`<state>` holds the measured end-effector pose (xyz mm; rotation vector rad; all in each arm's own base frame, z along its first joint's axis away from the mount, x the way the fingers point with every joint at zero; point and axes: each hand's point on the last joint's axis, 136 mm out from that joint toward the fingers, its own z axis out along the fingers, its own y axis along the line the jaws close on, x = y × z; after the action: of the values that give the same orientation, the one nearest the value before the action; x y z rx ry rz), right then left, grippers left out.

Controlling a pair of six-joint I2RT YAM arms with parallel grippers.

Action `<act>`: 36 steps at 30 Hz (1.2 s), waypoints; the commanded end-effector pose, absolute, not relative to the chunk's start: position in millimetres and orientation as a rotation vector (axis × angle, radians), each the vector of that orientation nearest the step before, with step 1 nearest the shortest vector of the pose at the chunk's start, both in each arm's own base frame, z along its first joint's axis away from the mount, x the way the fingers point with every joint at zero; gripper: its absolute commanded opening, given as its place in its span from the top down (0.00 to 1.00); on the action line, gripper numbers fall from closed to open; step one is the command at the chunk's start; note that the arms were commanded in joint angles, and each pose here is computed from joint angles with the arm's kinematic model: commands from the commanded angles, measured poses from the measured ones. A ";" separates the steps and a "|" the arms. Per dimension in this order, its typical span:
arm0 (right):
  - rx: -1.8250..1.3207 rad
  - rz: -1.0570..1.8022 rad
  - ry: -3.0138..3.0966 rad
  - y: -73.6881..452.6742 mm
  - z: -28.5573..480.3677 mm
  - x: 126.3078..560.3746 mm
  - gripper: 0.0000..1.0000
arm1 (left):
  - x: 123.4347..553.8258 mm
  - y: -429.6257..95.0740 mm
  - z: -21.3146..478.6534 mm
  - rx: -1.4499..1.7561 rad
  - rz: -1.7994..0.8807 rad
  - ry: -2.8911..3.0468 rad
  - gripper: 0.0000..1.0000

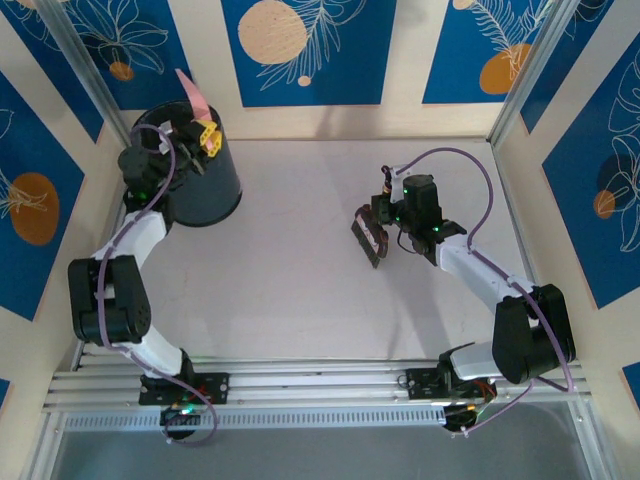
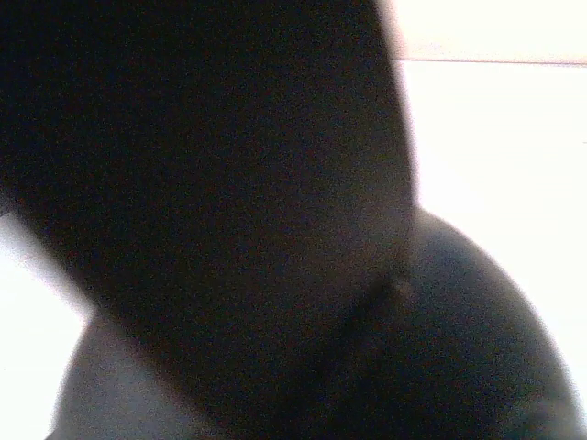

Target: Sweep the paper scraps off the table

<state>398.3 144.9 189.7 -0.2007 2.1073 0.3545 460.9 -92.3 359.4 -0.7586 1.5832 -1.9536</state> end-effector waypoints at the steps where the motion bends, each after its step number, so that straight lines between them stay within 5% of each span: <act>1: -0.188 0.388 2.068 148.5 206.0 403.1 1.00 | 445.8 -101.3 369.1 -0.600 -1.802 1.707 1.00; 36: -0.130 0.361 2.016 130.5 217.5 395.8 1.00 | 352.9 -159.6 246.7 0.471 -0.438 2.534 1.00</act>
<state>394.2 136.5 195.5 -0.1643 2.0912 0.3612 353.7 -164.5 257.6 0.3648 2.4957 -0.6003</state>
